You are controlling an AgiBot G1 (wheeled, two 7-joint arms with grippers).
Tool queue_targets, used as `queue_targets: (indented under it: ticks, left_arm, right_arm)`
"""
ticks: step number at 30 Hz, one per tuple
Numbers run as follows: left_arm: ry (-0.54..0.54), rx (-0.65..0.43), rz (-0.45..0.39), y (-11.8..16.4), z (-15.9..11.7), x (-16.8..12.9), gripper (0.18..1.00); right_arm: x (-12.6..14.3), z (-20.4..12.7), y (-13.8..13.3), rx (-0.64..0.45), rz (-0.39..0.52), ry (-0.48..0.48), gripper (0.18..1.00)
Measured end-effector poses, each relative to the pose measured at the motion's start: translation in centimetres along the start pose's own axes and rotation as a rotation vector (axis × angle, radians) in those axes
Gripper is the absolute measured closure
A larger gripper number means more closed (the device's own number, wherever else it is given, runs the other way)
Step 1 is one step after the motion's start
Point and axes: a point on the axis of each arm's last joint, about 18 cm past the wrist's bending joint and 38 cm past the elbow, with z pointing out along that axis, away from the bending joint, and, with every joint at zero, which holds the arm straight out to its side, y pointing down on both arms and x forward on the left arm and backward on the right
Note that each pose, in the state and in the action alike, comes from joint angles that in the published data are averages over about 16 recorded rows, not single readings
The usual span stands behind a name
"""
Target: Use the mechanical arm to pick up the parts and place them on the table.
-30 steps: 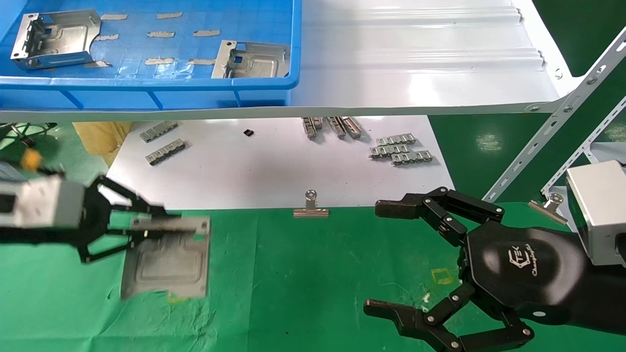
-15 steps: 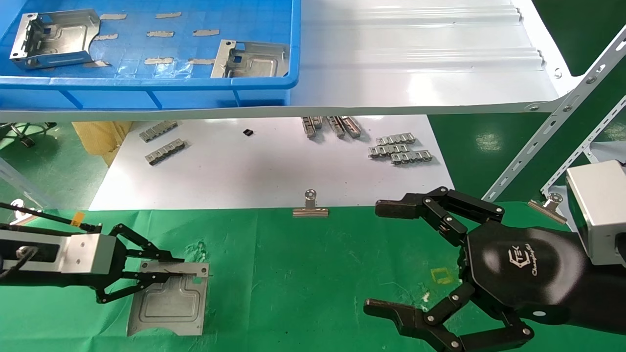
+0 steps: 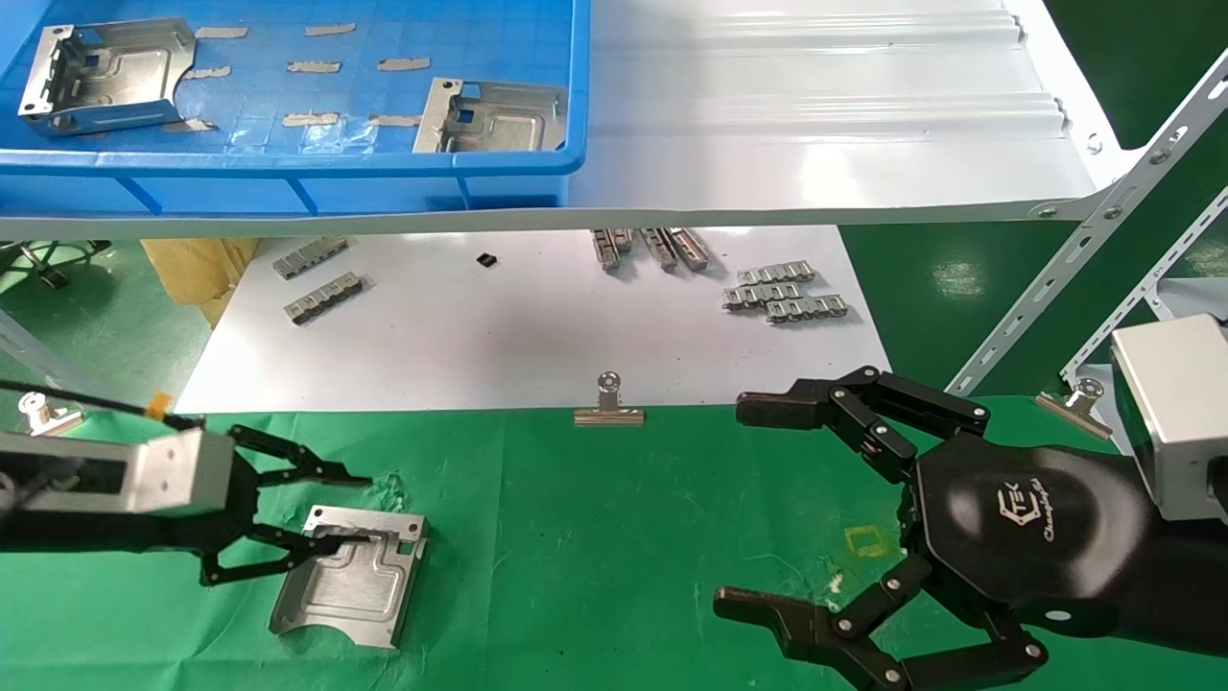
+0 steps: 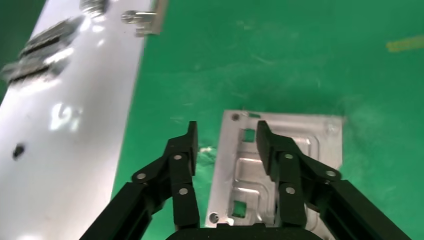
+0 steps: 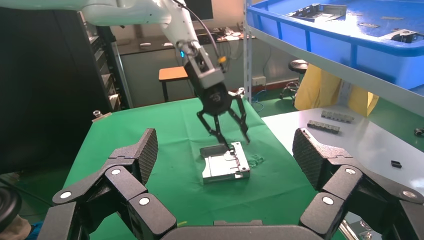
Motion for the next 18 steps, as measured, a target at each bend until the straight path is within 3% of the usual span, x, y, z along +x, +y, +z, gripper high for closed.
queue_targets:
  ticks: [8, 18]
  left_arm:
    - [-0.046, 0.053, -0.117, -0.01, -0.79, 0.24, 0.618]
    - [-0.050, 0.096, -0.140, -0.60, -0.39, 0.48, 0.382]
  right_arm:
    - [0.00, 0.00, 0.00, 0.000, 0.000, 0.000, 0.178]
    - [0.00, -0.01, 0.01, 0.000, 0.000, 0.000, 0.178]
